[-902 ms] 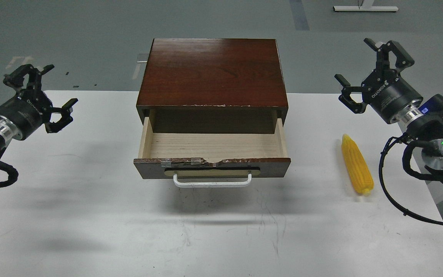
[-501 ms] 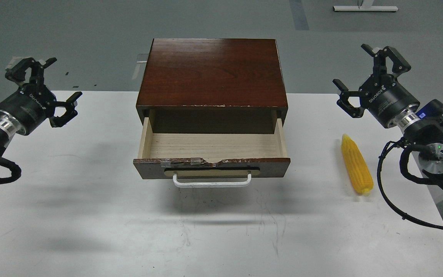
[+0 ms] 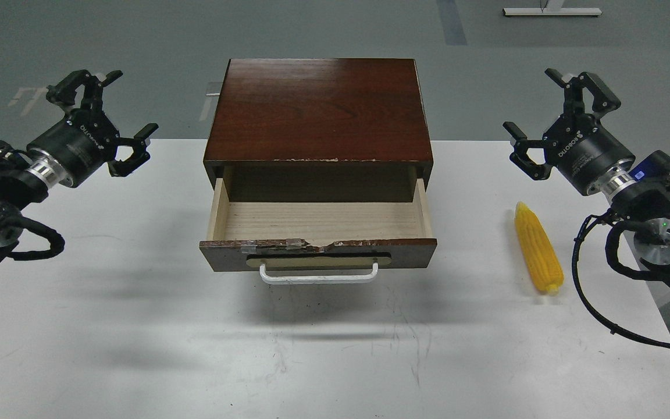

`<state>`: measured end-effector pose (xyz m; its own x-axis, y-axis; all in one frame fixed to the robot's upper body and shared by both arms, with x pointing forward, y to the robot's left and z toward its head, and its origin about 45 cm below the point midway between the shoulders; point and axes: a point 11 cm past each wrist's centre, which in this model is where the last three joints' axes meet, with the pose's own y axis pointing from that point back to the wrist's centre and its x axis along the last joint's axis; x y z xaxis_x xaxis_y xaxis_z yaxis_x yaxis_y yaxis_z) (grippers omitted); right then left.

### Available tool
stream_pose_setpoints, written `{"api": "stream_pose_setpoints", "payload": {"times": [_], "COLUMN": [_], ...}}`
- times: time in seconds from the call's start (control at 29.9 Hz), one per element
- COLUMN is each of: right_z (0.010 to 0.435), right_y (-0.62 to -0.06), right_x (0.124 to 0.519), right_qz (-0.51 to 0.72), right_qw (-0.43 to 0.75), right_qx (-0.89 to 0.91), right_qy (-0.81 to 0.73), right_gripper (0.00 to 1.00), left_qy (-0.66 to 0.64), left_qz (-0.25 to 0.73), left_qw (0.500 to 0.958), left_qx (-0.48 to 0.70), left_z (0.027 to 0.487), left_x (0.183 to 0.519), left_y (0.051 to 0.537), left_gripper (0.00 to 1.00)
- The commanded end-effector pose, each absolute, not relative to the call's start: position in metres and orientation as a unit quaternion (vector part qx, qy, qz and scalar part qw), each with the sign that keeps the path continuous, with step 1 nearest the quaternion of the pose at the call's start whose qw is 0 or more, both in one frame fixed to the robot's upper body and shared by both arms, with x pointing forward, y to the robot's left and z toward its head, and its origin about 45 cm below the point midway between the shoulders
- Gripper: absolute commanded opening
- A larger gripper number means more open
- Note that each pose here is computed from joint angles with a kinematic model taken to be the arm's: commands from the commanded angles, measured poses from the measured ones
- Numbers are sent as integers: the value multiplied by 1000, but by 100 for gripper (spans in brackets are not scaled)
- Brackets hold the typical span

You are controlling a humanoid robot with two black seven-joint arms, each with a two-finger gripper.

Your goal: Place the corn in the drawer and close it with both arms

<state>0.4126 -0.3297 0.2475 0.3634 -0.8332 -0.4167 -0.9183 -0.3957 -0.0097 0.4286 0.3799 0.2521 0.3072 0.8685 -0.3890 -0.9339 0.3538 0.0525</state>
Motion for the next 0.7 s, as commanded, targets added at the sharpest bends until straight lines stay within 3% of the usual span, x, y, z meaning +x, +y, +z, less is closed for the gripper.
{"api": "stream_pose_setpoints", "payload": {"times": [0.0,0.67], "right_z": [251,266], "right_y": [-333,-355], "right_x": [414,415], "right_qz": [171,147], "right_qw": [124,113], "right_qx": [-815,-814], "right_qy": [540,551], "right_gripper": [100,100], "left_qy": [178,194], "left_qz": [560,554], "left_qw": [804,807], "left_qx": [-92,-62], "left_z": [252,254], "left_x": [431,430], "left_y": [374,369], "left_gripper": [98,98]}}
